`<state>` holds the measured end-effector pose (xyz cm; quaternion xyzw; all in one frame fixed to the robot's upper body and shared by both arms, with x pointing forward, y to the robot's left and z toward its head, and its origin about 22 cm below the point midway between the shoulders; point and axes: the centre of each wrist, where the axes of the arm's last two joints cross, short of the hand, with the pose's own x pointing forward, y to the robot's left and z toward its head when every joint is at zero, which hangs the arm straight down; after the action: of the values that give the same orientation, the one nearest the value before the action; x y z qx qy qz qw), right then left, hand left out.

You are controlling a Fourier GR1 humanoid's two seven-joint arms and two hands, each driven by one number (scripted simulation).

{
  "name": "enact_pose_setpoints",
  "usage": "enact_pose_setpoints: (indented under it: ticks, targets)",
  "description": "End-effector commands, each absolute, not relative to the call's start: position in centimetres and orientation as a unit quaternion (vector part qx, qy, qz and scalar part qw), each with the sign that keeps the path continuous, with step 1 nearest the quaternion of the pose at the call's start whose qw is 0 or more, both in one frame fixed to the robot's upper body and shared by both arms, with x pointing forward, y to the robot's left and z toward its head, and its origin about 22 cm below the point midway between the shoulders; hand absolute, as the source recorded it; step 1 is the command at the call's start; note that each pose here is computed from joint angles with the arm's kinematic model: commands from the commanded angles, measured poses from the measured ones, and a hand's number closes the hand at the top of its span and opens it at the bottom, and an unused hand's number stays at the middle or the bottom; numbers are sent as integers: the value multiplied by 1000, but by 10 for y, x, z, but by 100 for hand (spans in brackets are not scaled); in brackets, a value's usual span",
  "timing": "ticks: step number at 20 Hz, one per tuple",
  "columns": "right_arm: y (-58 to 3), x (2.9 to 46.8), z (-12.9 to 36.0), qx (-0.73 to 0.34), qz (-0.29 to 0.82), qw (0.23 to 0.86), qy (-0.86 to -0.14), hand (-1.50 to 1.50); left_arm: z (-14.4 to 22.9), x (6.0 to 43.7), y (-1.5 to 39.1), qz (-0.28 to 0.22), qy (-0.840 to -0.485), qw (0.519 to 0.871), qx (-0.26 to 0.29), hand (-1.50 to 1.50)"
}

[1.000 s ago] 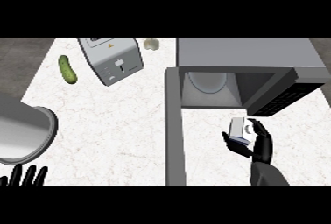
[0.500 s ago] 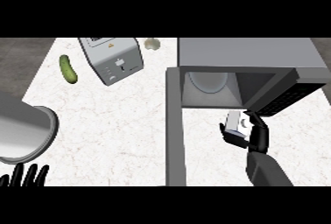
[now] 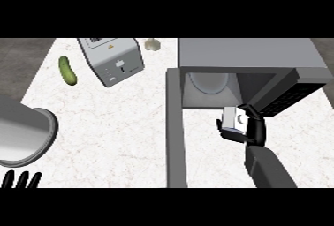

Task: Pick up the milk, place it into the microwave and close the microwave

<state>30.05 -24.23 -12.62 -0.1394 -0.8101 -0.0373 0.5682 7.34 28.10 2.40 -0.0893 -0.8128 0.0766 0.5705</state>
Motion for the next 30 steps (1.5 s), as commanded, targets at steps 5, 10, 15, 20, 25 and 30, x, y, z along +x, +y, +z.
enact_pose_setpoints:
  ticks: [5,10,15,20,25,30]
  targets:
    - [-234,276,-112,-127,-31,537,-833,150,24,55,279,72,-811,575,-84,-150]
    - [-242,248,-86,-125,-8,540,-832,150,26,71,271,66,-808,576,-104,-150]
    - [-260,198,-70,-108,-1,551,-828,150,22,55,263,87,-815,564,-96,-150]
    - [-228,195,-38,-7,-52,553,-831,150,22,62,260,80,-811,572,-88,-150]
    - [-210,208,-9,11,-75,531,-844,150,20,51,281,85,-812,570,-93,-150]
    - [-182,245,3,-35,-39,537,-842,150,26,50,268,86,-808,576,-87,-150]
